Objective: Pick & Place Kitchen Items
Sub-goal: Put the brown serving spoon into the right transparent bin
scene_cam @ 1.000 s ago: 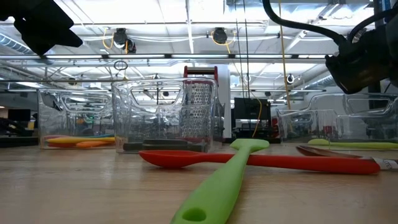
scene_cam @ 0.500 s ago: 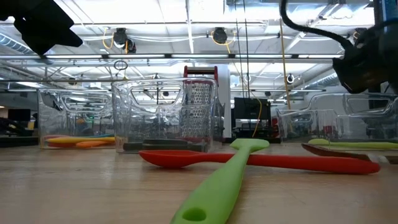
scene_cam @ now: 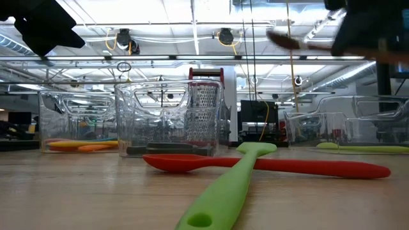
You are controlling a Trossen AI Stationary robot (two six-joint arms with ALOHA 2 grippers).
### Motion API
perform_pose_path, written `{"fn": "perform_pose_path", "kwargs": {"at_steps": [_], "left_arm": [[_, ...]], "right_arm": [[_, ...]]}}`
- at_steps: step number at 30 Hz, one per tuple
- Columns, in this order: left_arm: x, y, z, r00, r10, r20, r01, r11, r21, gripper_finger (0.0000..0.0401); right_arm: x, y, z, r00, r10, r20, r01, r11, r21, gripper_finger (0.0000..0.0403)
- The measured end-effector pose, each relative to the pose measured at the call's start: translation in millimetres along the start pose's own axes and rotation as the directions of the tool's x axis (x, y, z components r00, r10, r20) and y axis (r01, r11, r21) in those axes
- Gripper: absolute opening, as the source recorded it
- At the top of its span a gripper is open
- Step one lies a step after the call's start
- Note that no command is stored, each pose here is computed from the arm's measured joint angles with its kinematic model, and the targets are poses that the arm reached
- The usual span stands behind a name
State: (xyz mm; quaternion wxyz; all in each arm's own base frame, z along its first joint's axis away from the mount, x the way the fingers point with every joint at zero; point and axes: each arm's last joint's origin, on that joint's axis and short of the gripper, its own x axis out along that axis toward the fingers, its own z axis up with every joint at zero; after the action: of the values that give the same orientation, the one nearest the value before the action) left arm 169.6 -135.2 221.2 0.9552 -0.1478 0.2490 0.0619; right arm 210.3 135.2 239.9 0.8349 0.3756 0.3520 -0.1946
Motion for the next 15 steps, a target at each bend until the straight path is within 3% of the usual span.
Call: {"fn": "perform_pose_path", "kwargs": {"at_steps": [7,15], "left_arm": [[0.0,0.0,0.0,1.0,0.0,0.0,0.0,1.0,0.001,0.017],[0.0,0.0,-0.1,1.0,0.0,-0.001,0.0,1.0,0.003,0.017]], "right_arm": [[-45.1,3.7,30.8,0.936,0.165,0.312,-0.162,0.986,-0.035,0.0019],[-90.0,-23.0,68.6,0.796,0.082,0.6,-0.049,0.996,-0.071,0.0019]]}}
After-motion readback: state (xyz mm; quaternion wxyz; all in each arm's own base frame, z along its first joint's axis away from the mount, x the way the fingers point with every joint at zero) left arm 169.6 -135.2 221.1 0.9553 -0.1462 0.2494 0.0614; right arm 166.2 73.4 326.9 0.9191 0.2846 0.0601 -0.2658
